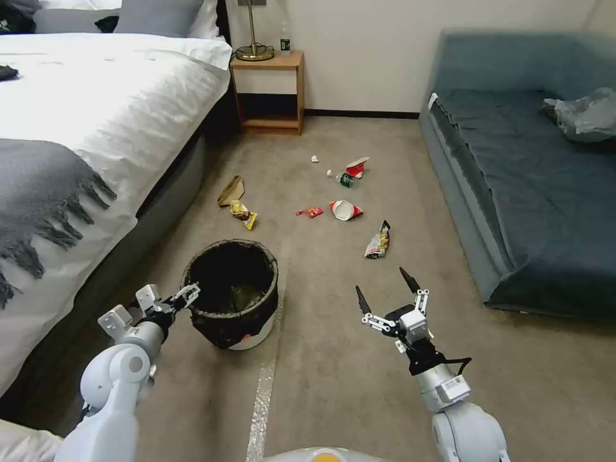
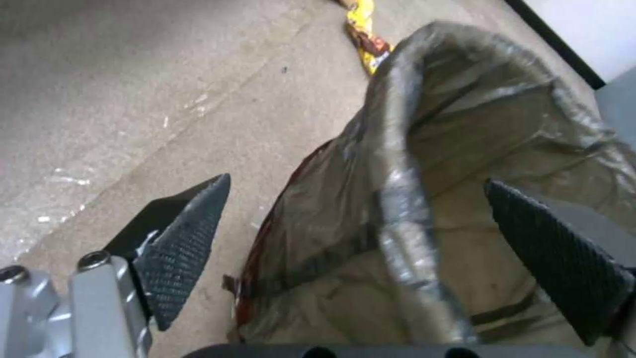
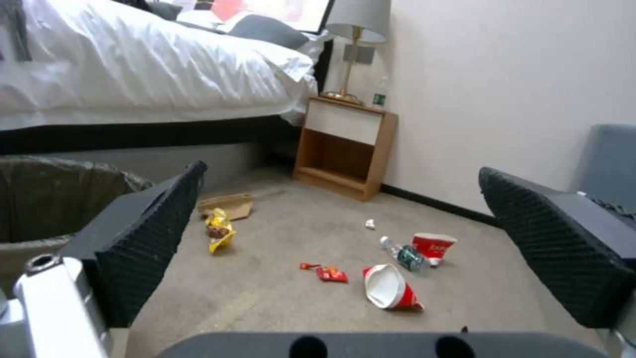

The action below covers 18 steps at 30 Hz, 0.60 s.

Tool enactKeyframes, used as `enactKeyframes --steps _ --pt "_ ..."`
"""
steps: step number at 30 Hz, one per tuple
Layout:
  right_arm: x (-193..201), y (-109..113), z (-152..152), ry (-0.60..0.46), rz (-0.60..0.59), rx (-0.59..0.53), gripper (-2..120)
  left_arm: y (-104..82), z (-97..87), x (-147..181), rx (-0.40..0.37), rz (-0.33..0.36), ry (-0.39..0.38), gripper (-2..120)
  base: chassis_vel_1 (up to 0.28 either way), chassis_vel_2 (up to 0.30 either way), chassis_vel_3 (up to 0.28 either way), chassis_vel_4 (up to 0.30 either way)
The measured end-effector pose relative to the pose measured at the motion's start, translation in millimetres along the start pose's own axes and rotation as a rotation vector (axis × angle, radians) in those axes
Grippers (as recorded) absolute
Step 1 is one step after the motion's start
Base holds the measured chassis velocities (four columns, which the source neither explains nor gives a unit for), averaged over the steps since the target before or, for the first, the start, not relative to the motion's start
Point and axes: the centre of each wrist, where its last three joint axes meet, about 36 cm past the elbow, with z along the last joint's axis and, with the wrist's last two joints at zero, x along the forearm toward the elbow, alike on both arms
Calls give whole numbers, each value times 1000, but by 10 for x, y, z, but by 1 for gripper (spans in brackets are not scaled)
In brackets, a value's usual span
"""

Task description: Pick up the trash can from the floor.

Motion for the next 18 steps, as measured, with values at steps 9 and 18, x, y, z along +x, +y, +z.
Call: enactKeyframes --steps 9,18 --pt "3 1 2 -4 -14 0 100 21 40 -40 8 9 7 66 0 0 0 0" --pt "6 0 8 -4 -19 3 100 57 69 -32 -14 -5 1 29 0 0 0 0"
